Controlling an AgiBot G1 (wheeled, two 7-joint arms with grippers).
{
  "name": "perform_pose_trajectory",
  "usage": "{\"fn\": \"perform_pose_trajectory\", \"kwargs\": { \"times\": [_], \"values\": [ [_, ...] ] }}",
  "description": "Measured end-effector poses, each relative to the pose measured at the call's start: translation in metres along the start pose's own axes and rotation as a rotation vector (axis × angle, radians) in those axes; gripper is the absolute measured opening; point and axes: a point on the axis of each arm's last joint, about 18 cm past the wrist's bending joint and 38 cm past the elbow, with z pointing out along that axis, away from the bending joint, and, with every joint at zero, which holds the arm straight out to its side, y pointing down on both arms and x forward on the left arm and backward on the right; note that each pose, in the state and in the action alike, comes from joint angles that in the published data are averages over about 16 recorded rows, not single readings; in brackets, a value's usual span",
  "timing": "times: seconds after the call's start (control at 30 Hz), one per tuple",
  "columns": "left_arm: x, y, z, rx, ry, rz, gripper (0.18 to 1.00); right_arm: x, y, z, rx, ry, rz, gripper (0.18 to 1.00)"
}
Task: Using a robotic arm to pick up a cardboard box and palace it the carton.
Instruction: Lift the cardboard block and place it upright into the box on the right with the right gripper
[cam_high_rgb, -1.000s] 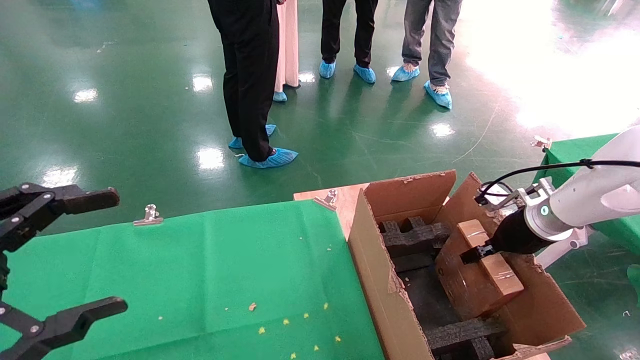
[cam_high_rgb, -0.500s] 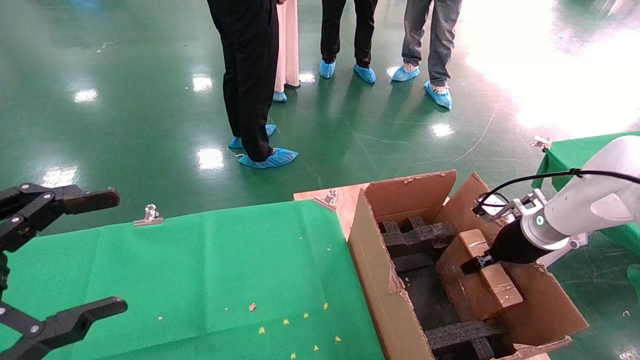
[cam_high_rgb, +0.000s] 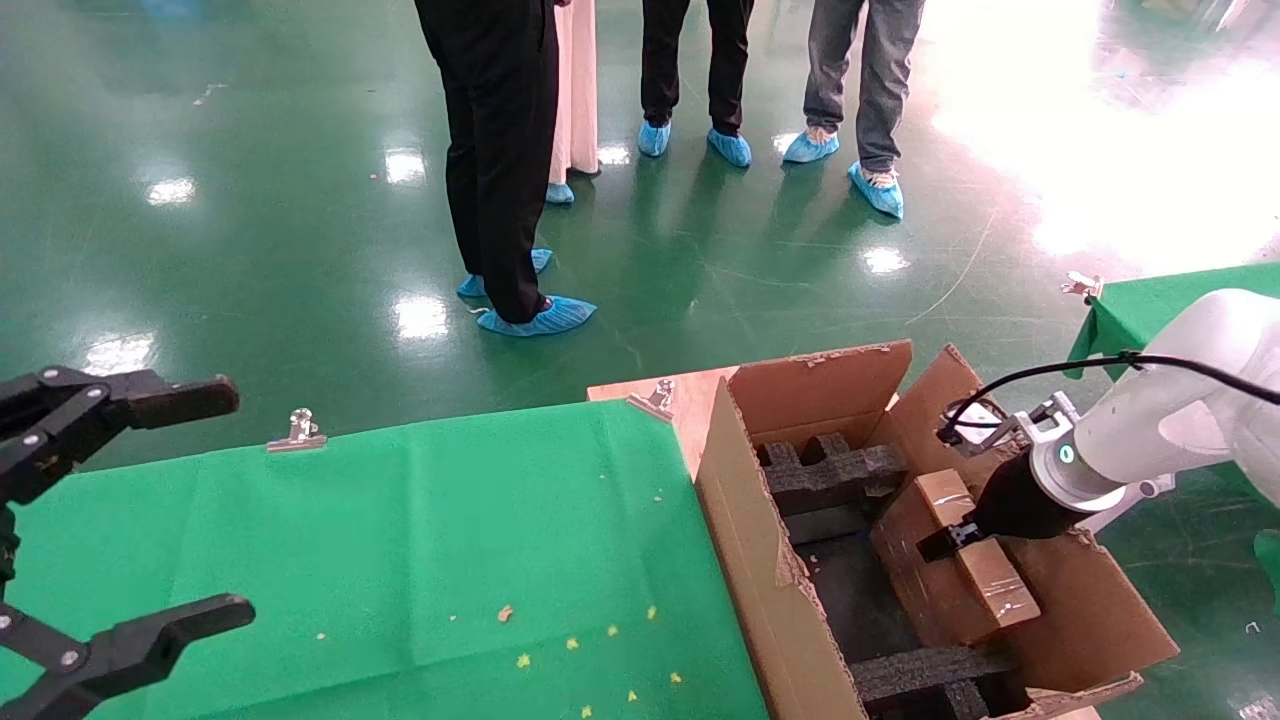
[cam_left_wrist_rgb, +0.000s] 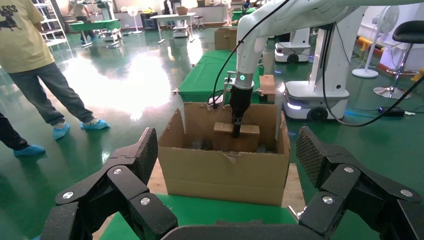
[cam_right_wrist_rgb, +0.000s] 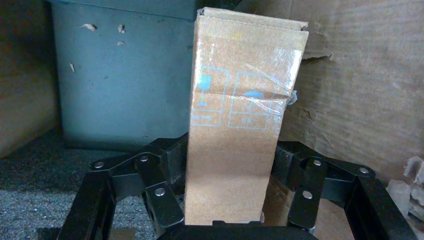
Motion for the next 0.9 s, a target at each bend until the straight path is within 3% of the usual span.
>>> {"fn": "perform_pose_trajectory", "kwargs": {
  "times": [0.5,0.9],
  "values": [
    [0.0000,0.0000,0.0000,0.000,0.000,0.000,1.000,-0.0022,0.0009,0.0020,-0.007,-0.004,-0.004,0.338],
    [0.0000,0.0000,0.0000,0.000,0.000,0.000,1.000,-0.0017,-0.0004,0.0005,0.000,-0.007,-0.002,0.488]
  ]
}}
